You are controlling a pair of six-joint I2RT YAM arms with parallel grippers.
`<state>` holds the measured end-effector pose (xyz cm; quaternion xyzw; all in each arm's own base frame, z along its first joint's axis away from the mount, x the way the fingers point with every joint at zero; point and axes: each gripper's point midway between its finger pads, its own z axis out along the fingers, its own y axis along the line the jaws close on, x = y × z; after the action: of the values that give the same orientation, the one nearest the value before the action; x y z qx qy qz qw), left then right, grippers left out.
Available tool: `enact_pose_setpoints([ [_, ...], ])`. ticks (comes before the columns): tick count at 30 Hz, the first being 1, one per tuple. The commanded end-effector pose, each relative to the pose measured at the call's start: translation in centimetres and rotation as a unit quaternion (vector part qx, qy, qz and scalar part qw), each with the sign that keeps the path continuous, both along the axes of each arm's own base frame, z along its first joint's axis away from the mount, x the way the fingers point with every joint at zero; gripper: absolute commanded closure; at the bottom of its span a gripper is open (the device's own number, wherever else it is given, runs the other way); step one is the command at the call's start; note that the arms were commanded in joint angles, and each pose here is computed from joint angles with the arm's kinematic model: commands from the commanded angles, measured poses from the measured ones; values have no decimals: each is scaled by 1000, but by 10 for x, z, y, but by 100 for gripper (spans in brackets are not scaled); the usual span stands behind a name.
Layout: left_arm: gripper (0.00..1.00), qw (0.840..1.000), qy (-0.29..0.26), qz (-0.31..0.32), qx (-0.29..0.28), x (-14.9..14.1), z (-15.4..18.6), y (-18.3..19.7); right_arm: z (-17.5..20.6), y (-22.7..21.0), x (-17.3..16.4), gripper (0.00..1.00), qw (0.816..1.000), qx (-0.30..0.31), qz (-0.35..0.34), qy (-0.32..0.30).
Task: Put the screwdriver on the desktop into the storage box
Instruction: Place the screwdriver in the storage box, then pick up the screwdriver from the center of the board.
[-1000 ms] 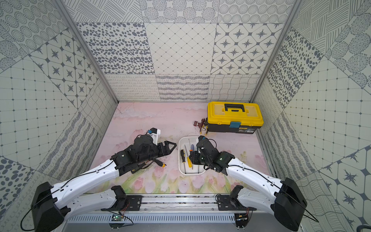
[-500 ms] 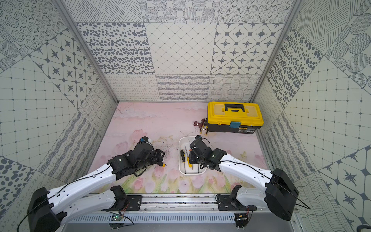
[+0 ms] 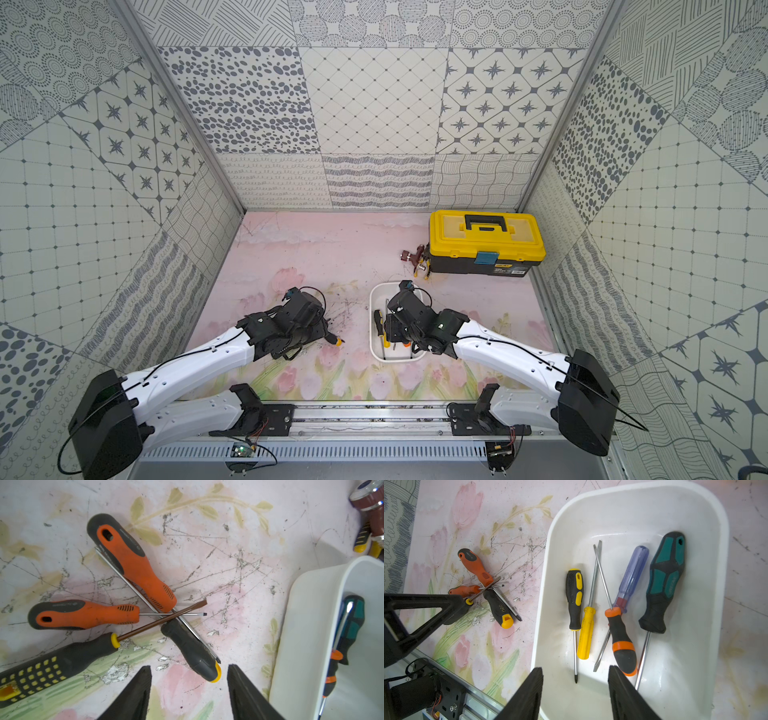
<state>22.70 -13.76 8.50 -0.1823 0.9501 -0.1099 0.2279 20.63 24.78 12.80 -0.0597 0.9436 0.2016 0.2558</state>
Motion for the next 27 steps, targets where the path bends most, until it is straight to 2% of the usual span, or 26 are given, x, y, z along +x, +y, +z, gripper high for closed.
enact_pose_setpoints([
  [1, 40, 999, 42, 15, 21, -9, -13, 10, 20, 6, 5, 45, 1000, 19, 2, -24],
  [7, 29, 991, 30, 69, 112, -13, -11, 55, 22, 6, 2, 46, 999, 24, 6, -23],
  [16, 22, 992, 26, 75, 93, -4, -17, 54, 22, 7, 1, 47, 999, 25, 9, -23],
  [23, 27, 993, -10, 97, 60, 33, 4, 46, 21, 9, 0, 49, 999, 25, 14, -20],
  [27, 33, 990, -22, 124, 69, 55, 6, 49, 24, 9, 0, 49, 999, 28, 14, -22],
])
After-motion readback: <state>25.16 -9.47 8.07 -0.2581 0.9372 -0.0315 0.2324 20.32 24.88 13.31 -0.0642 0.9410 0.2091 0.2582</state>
